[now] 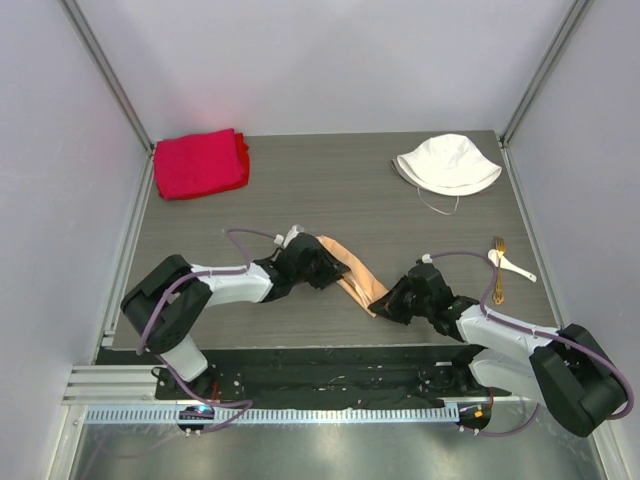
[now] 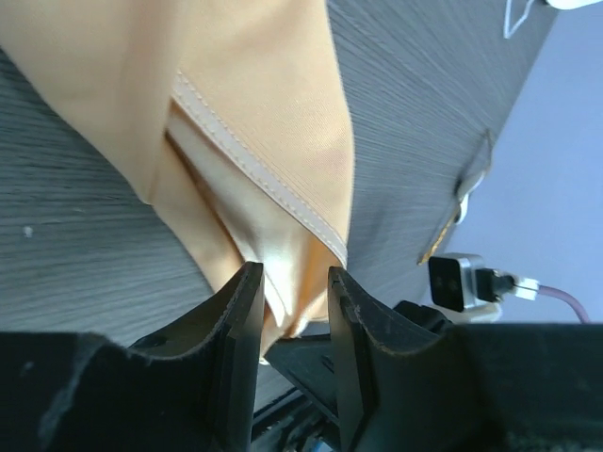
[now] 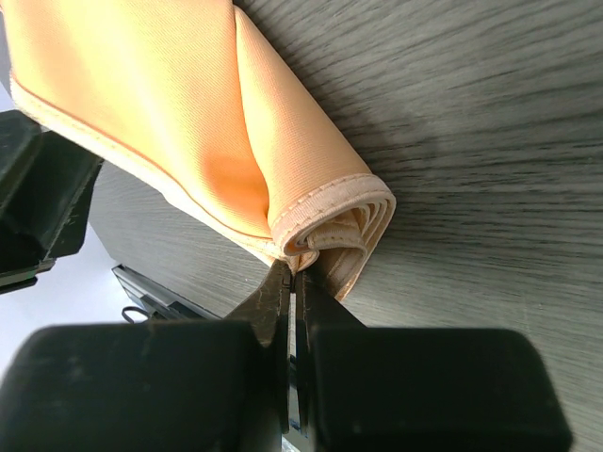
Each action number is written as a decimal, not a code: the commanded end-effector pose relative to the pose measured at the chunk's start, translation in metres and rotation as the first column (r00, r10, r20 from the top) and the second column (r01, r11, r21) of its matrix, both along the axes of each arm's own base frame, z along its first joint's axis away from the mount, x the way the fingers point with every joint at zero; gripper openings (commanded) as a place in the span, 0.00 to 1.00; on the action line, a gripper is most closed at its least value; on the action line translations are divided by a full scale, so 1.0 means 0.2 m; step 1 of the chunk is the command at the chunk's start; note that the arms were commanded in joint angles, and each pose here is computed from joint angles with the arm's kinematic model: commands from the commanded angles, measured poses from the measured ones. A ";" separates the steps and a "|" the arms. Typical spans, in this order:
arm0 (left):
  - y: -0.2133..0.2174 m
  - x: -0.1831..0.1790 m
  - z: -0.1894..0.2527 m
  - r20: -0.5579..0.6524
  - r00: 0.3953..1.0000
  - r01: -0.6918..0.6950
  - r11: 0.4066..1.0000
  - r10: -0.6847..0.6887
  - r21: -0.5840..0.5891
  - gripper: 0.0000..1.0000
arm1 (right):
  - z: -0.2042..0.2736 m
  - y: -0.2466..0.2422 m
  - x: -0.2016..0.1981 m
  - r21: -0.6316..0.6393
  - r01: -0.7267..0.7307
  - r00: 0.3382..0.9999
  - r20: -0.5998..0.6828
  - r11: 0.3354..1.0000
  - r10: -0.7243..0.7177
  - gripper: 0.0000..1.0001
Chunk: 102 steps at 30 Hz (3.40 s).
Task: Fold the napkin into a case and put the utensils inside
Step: Smooth out the smaller rectangle-folded napkin at the center of the board.
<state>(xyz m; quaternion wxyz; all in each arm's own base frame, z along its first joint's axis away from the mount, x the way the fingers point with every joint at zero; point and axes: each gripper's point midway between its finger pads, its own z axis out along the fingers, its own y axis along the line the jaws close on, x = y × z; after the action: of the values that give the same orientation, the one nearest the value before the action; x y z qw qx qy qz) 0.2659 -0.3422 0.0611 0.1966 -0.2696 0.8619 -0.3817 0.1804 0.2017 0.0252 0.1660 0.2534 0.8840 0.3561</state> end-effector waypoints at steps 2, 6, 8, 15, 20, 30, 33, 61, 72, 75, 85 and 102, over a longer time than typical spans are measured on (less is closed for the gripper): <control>-0.04 0.00 0.04 -0.012 1.000 -0.015 0.998 0.014 -0.054 0.35 | 0.04 0.01 0.02 0.014 -0.006 0.999 0.037 1.000 0.005 0.01; -0.05 0.01 0.01 -0.031 0.999 -0.027 0.998 0.025 -0.057 0.34 | 0.04 0.01 0.03 0.012 -0.003 0.999 0.037 1.000 0.003 0.01; -0.05 0.01 0.01 -0.031 0.999 -0.029 0.998 0.027 -0.058 0.34 | 0.04 0.01 0.02 0.011 -0.005 0.999 0.036 1.000 0.004 0.01; -0.03 -0.02 0.00 -0.037 0.999 -0.030 0.998 0.028 -0.054 0.29 | 0.04 0.01 0.02 0.012 -0.004 0.999 0.035 1.000 0.003 0.01; 0.03 -0.04 0.00 -0.004 0.999 -0.039 0.998 0.039 -0.038 0.27 | 0.04 0.01 0.02 0.013 -0.004 0.999 0.037 1.000 0.003 0.01; 0.01 -0.02 -0.01 -0.006 0.999 -0.053 0.997 0.052 -0.053 0.26 | 0.04 0.01 0.02 0.012 -0.003 0.999 0.038 1.000 0.002 0.01; -0.01 0.00 -0.01 -0.011 0.998 -0.064 0.996 0.064 -0.059 0.26 | 0.05 0.01 0.02 0.012 -0.005 0.999 0.041 1.000 0.004 0.01; -0.09 0.06 0.03 -0.019 0.999 -0.053 0.994 0.051 -0.096 0.31 | 0.02 0.00 0.01 -0.004 -0.008 1.000 0.029 1.000 0.008 0.01; -0.15 0.01 0.01 -0.072 0.997 -0.037 0.985 0.025 -0.168 0.33 | 0.03 0.00 0.02 0.003 -0.012 0.999 0.036 1.000 0.011 0.01; -0.15 0.02 0.01 -0.069 0.997 -0.043 0.985 0.032 -0.165 0.33 | 0.03 0.00 0.02 0.002 -0.010 0.999 0.036 1.000 0.010 0.01; -0.12 -0.03 -0.07 -0.107 0.994 -0.039 0.991 0.025 -0.124 0.38 | 0.04 0.01 0.03 0.002 -0.009 0.999 0.038 1.000 0.009 0.01; -0.03 0.05 -0.07 0.034 0.997 0.060 0.993 -0.063 0.102 0.00 | -0.08 -0.06 -0.07 -0.025 0.004 1.000 -0.015 1.000 -0.004 0.01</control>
<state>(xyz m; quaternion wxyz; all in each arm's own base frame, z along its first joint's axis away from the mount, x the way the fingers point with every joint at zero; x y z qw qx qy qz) 0.2665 -0.3589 0.0338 0.1718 -0.2642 0.8748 -0.3679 0.1760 0.1984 0.0287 0.1706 0.2514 0.8826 0.3587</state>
